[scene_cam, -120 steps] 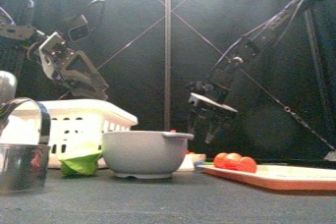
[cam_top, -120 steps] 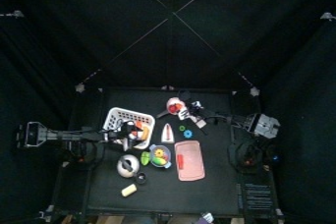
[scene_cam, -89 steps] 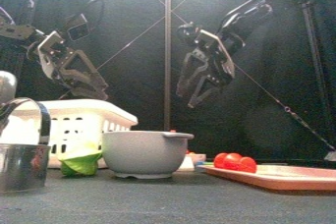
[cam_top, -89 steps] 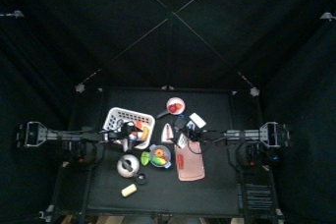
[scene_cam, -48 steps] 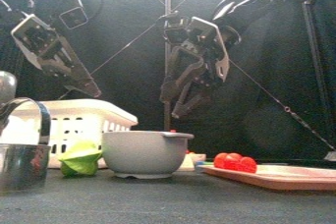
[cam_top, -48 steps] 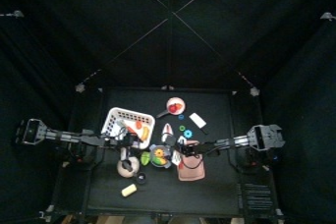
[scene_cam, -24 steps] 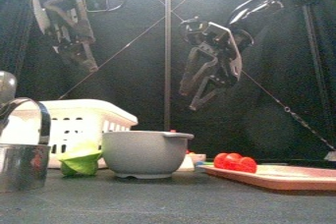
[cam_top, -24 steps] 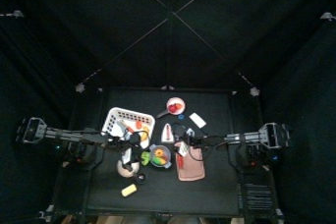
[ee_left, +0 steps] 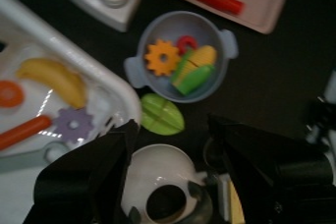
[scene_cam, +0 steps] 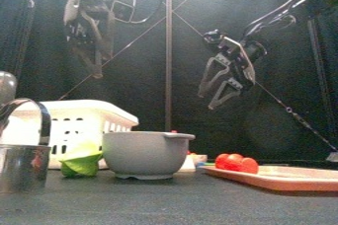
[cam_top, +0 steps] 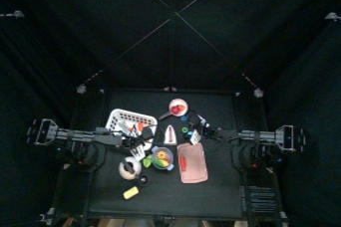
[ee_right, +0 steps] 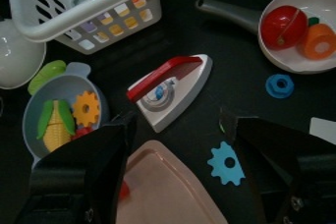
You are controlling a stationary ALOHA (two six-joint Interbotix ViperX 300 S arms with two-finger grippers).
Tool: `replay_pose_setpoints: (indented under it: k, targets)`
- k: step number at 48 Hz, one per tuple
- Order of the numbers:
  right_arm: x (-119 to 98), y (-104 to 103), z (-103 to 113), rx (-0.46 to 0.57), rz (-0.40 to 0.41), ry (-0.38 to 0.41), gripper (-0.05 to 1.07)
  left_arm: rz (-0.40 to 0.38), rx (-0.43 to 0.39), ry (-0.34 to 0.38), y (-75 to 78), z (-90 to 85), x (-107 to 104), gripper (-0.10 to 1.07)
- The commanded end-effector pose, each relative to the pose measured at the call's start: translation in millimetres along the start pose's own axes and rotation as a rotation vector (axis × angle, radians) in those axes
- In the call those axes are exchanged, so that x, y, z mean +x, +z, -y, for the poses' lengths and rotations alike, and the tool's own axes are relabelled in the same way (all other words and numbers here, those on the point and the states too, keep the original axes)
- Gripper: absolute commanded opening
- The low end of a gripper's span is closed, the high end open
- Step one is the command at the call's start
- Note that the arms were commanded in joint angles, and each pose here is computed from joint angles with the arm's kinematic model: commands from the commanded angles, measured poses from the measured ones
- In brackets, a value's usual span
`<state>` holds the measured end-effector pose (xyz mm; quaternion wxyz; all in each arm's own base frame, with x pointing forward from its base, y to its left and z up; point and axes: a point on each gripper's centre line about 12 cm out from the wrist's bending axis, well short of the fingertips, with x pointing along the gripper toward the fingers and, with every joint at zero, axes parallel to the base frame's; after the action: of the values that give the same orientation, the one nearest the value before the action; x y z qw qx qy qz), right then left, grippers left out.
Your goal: Grab starfruit
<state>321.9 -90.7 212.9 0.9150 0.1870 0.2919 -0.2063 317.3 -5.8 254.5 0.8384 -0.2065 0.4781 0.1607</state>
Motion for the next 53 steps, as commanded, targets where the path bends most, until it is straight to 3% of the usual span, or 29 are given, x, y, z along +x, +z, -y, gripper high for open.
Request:
replay_pose_setpoints:
  k: [1,5,11,17,24,44,53]
  targets:
    - [-8.0,6.5,-1.4,-0.037,0.036,0.010,0.98,0.041,-0.048,0.056,1.9,19.4,2.8,0.93]
    - [-10.0,4.7,-0.2,-0.070,0.037,0.003,0.98,0.069,-0.088,0.119,-3.4,31.6,10.8,0.94]
    - [-17.1,9.3,-1.2,-0.089,0.065,0.011,0.98,0.094,-0.160,0.230,-11.3,34.3,22.9,0.94]
    - [-19.6,6.5,0.0,-0.094,0.069,0.015,0.98,0.069,-0.212,0.230,-25.1,49.4,31.4,0.94]
    - [-18.9,2.9,1.4,-0.096,0.063,0.015,0.98,0.036,-0.217,0.259,-35.7,59.7,51.8,0.95]
    - [-18.3,-1.5,1.7,-0.091,0.053,0.016,0.98,-0.056,-0.229,0.284,-55.5,62.3,78.8,0.99]
    - [-17.8,-2.7,1.6,-0.092,0.048,0.016,0.98,-0.056,-0.188,0.312,-58.3,60.6,89.9,0.99]
